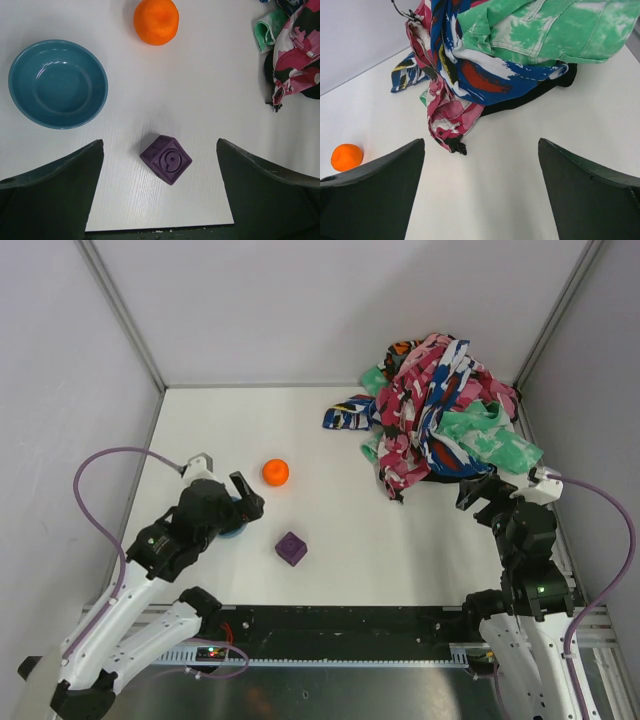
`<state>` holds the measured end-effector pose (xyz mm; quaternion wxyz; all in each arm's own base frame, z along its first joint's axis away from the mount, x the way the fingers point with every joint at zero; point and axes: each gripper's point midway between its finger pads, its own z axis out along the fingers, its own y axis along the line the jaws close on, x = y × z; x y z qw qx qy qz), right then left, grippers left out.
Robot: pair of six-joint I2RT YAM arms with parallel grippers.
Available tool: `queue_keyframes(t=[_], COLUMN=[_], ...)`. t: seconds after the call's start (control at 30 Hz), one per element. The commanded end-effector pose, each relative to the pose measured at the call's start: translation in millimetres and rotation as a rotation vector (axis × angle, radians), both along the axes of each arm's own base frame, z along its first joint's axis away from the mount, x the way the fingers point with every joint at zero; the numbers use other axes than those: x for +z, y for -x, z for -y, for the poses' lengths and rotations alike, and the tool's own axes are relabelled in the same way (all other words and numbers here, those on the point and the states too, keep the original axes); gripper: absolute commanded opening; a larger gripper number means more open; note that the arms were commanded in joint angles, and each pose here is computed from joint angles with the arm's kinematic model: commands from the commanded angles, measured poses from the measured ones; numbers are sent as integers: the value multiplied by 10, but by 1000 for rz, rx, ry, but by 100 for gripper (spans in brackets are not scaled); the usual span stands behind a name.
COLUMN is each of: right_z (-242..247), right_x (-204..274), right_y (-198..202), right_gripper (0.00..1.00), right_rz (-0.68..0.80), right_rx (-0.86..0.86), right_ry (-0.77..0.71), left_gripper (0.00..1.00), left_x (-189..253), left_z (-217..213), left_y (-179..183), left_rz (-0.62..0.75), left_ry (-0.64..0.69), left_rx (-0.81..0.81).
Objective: Pick out a specific cloth from the pile
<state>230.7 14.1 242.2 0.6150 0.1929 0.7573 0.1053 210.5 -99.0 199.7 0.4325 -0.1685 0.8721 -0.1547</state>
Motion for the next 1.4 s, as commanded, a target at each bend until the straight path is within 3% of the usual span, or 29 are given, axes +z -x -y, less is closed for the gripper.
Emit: queue_keyframes(t=[0.0, 0.13, 0.27, 0.43, 0.53, 0.73, 0.87, 1.1, 1.37], right_z=[-9, -154, -463, -1088, -1312, -1569, -1541, -1371, -854], right_x=[187, 295, 528, 778, 926, 395, 32, -363, -696], right_y=[-35, -97, -177, -227, -371, -795, -1020, -1363, -2104], right_gripper=[99, 99, 99, 99, 99, 99, 99, 99, 99], right_rz=[83, 128, 234, 439, 514, 320, 200, 30, -177], right_rx=[5, 101, 308, 745, 855, 1100, 1168, 1180, 961], right_ry=[-8, 26, 122, 425, 667, 1121, 1282, 1432, 1473], left_gripper=[100, 100, 100, 100, 100, 100, 99, 100, 100], left_x=[47, 27, -1, 15, 58, 34, 55, -11, -82], left_z=[-76, -86, -67, -29, -14, -18, -24, -2, -6], left_y=[-15, -19, -33, -88, -132, -187, -231, -313, -396], left_rz=[23, 19, 5, -6, -5, -14, -8, -33, -51], left_ry=[3, -1, -11, -25, -40, -66, -80, -121, -160], left_rx=[42, 50, 41, 33, 27, 36, 44, 40, 55])
